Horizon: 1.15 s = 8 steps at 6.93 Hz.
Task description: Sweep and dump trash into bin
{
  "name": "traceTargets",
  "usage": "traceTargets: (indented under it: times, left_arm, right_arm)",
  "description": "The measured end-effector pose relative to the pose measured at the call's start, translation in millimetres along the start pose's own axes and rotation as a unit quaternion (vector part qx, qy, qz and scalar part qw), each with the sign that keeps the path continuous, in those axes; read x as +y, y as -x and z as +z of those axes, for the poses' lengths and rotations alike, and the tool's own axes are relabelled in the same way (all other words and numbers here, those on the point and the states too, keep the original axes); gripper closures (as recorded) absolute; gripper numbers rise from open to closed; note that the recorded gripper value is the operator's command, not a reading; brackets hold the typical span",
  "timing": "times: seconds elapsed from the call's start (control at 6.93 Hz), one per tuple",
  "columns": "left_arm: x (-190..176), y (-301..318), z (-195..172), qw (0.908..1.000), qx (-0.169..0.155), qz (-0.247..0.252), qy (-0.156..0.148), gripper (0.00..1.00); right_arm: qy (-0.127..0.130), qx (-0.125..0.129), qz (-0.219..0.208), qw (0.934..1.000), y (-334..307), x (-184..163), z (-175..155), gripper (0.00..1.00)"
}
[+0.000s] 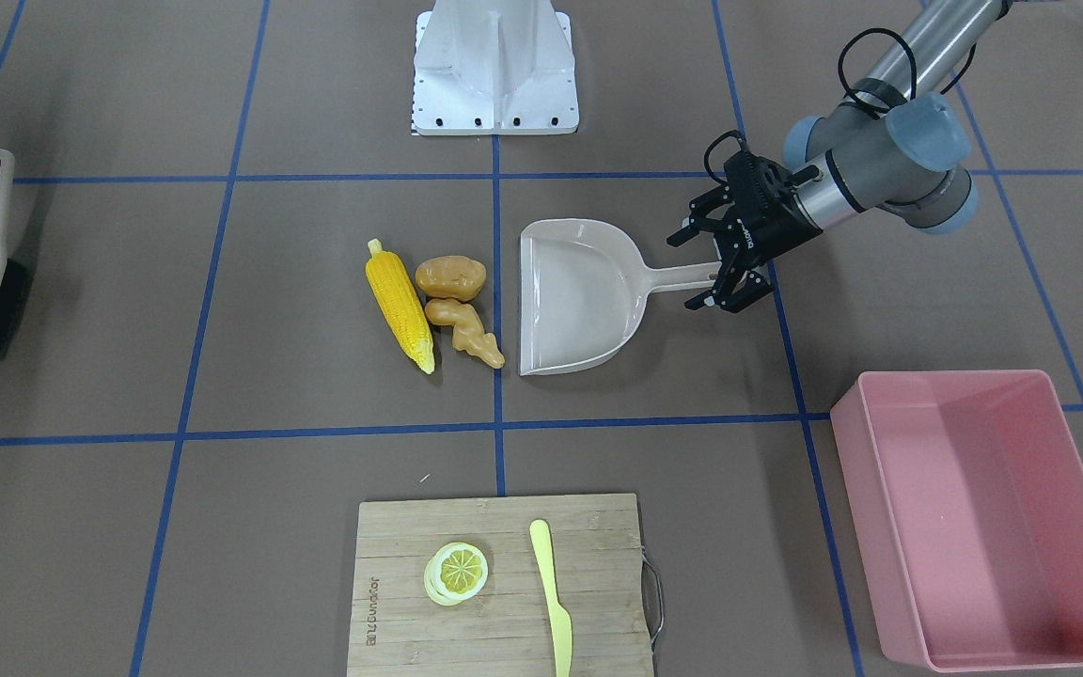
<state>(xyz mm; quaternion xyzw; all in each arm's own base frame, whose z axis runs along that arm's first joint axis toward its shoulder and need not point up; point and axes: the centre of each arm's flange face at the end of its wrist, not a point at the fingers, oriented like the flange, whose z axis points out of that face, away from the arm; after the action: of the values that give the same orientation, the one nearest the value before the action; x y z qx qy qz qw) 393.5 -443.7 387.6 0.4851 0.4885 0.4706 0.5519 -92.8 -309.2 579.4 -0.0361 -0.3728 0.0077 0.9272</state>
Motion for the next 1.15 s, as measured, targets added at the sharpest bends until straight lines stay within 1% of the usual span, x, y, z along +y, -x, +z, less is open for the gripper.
traceTargets:
  times: [0.14, 0.29, 0.43, 0.72, 0.87, 1.15]
  left_arm:
    - [1.9, -3.0, 2.7, 1.0, 0.003, 0.001, 0.0, 0.02]
    - [3.3, -6.3, 5.1, 1.0, 0.006, 0.002, -0.001, 0.02]
    - [5.2, -8.1, 7.9, 1.0, 0.008, 0.001, -0.001, 0.02]
    - [12.3, -8.1, 13.2, 1.0, 0.009, -0.001, 0.001, 0.02]
    - [16.2, -8.0, 15.0, 1.0, 0.01, 0.0, 0.001, 0.02]
    - [24.8, -13.4, 24.6, 0.9998, 0.017, 0.0, 0.001, 0.02]
  right_arm:
    - [0.001, 0.007, -0.012, 0.9999, 1.1, 2.5, 8.0, 0.04]
    - [-0.006, 0.005, -0.021, 0.9997, -3.6, 5.1, 19.8, 0.04]
    - [-0.016, -0.005, -0.02, 0.9997, -9.2, 9.9, 35.3, 0.04]
    - [-0.021, -0.011, -0.009, 0.9997, -5.5, 16.7, 51.9, 0.05]
    - [-0.019, -0.011, -0.006, 0.9997, -3.9, 18.2, 54.9, 0.09]
    - [-0.012, -0.007, -0.012, 0.9998, 1.9, 21.6, 62.2, 0.21]
